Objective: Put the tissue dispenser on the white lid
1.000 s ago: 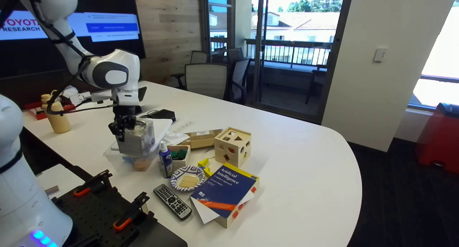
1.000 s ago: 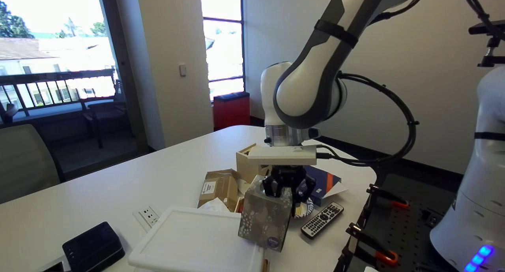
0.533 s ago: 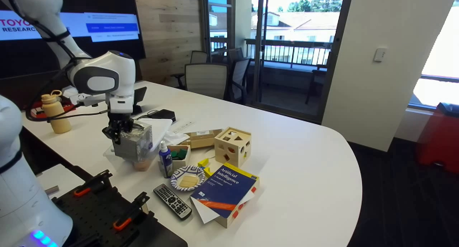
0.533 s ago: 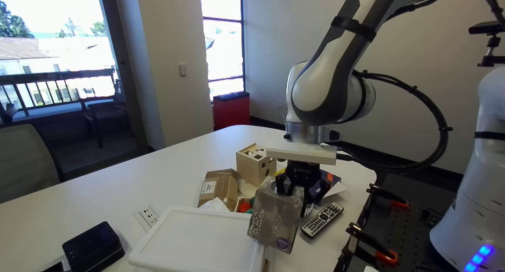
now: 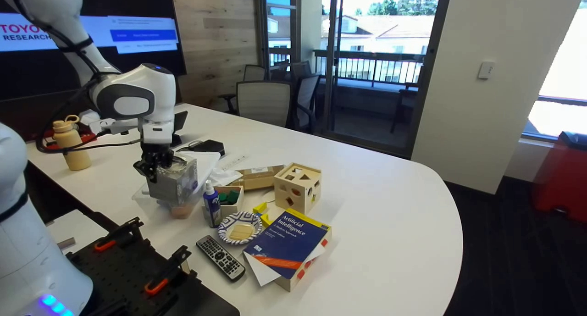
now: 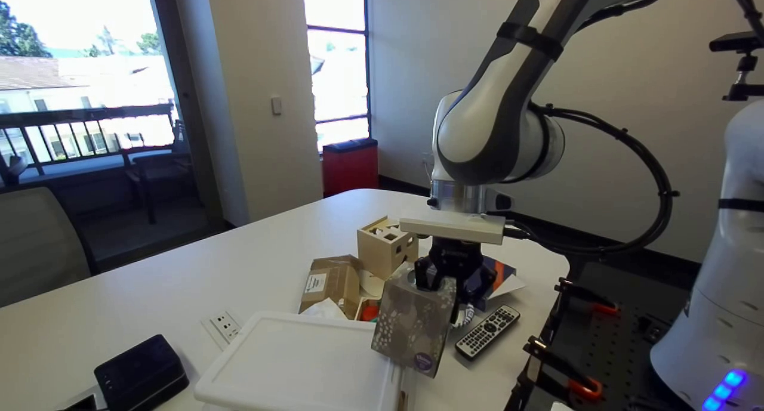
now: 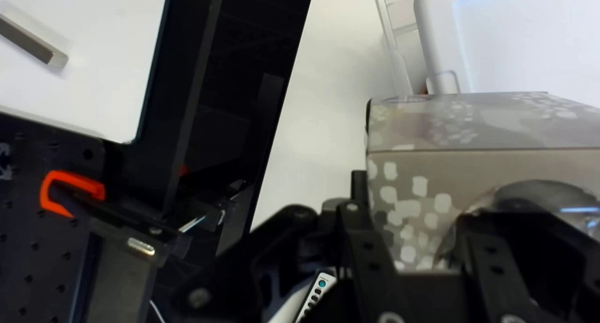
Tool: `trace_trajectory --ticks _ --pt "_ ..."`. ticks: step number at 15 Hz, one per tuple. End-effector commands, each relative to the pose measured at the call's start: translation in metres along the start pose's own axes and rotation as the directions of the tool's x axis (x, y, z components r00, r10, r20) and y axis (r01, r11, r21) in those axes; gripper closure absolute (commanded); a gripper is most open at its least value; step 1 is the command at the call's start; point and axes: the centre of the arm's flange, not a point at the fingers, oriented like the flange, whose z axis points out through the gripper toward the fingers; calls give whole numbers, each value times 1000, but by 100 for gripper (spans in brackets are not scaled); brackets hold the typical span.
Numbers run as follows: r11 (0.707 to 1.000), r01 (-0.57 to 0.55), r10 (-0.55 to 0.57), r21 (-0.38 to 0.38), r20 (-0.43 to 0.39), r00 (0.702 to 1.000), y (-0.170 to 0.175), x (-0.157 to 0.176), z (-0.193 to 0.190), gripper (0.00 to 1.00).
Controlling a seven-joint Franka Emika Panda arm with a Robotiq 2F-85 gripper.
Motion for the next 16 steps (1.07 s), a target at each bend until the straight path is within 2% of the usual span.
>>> trace_trajectory --ticks 1,3,5,8,10,14,16 --pt "997 38 -37 60 -24 999 22 -3 -10 98" --pt "988 102 -97 112 -55 994 1 -12 -11 98" --pt "977 175 -164 119 -95 982 -19 -27 -12 98" --pt "964 259 -250 63 -121 961 -31 -51 -14 98" --pt "945 322 -310 56 -161 937 -42 -64 -18 98" --pt "897 441 -435 -24 -220 873 -85 -96 -27 98" --pt "885 457 -464 -86 -209 861 -112 -104 -29 98"
